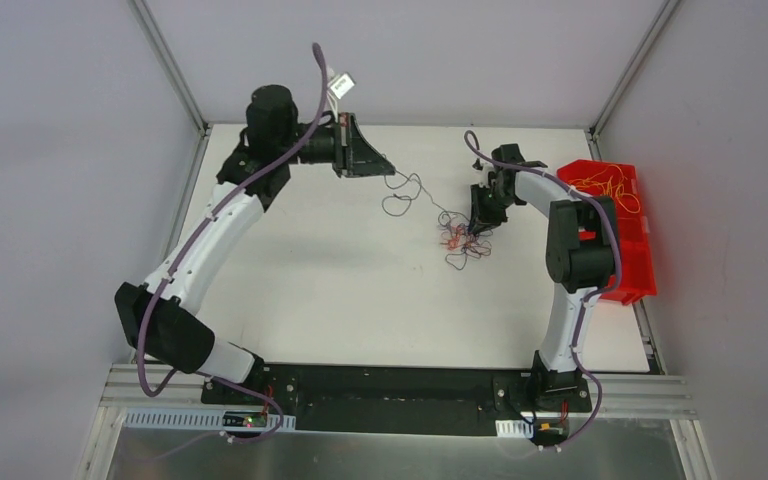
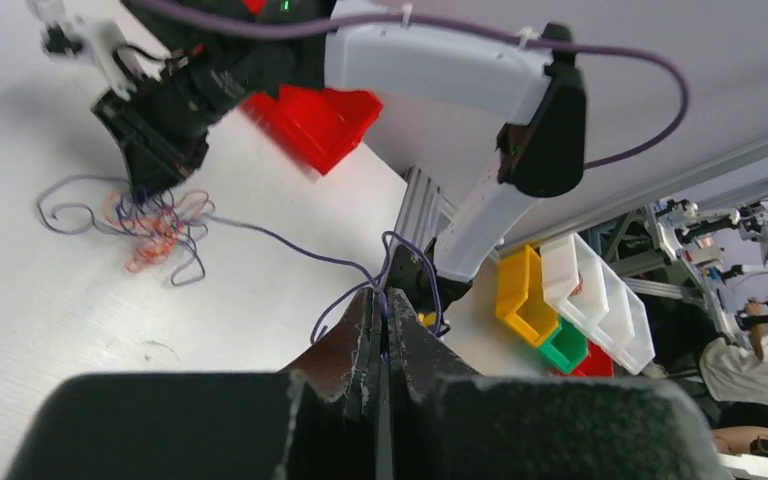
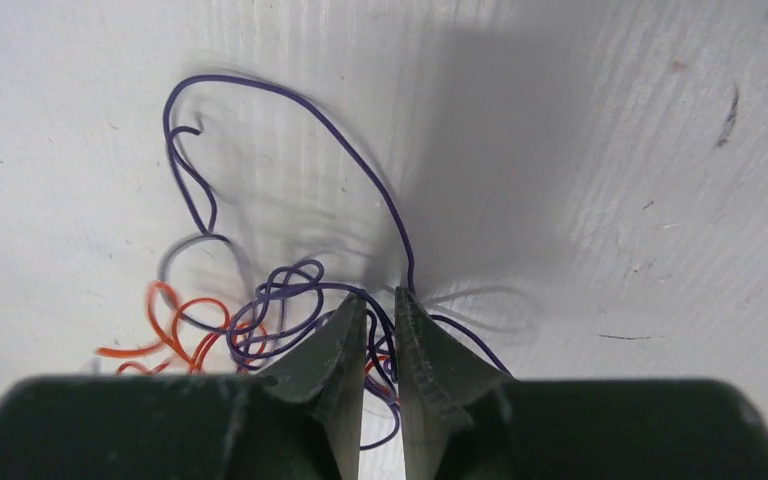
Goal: Untangle the cables
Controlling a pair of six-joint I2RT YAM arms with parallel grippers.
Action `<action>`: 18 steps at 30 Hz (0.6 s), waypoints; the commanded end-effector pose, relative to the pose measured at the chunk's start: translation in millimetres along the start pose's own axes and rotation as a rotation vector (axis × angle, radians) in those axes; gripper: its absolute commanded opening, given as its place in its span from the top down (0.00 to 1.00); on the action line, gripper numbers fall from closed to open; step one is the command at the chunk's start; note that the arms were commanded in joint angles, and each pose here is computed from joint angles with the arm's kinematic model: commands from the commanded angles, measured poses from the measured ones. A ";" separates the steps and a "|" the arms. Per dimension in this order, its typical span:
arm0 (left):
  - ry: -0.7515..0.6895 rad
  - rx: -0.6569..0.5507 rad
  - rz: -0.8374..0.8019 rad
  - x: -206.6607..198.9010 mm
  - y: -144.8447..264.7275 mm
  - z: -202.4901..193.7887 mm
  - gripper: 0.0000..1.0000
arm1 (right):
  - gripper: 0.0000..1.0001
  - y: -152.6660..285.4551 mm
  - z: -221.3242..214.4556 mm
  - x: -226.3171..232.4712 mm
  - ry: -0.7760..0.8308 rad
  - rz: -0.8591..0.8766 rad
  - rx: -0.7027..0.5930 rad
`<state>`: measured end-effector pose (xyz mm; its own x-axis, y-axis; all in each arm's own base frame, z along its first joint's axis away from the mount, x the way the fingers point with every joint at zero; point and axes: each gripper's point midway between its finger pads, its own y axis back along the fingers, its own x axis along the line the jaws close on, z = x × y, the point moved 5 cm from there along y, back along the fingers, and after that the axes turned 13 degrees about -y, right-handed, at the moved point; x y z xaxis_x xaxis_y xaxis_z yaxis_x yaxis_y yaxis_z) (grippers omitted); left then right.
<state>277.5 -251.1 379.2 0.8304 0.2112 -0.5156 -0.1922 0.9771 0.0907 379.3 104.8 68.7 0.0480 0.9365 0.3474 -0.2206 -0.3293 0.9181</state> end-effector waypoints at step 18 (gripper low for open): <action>-0.186 -0.156 0.006 -44.9 62.0 94.3 1.00 | 0.40 122.7 -23.2 52.9 0.349 0.312 -0.073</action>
<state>266.6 -191.6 521.0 0.9308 0.2539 -0.2628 -0.2886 0.9519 -0.1026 356.0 104.4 97.8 -0.1040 0.9137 0.3929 -0.1853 -0.4059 0.8949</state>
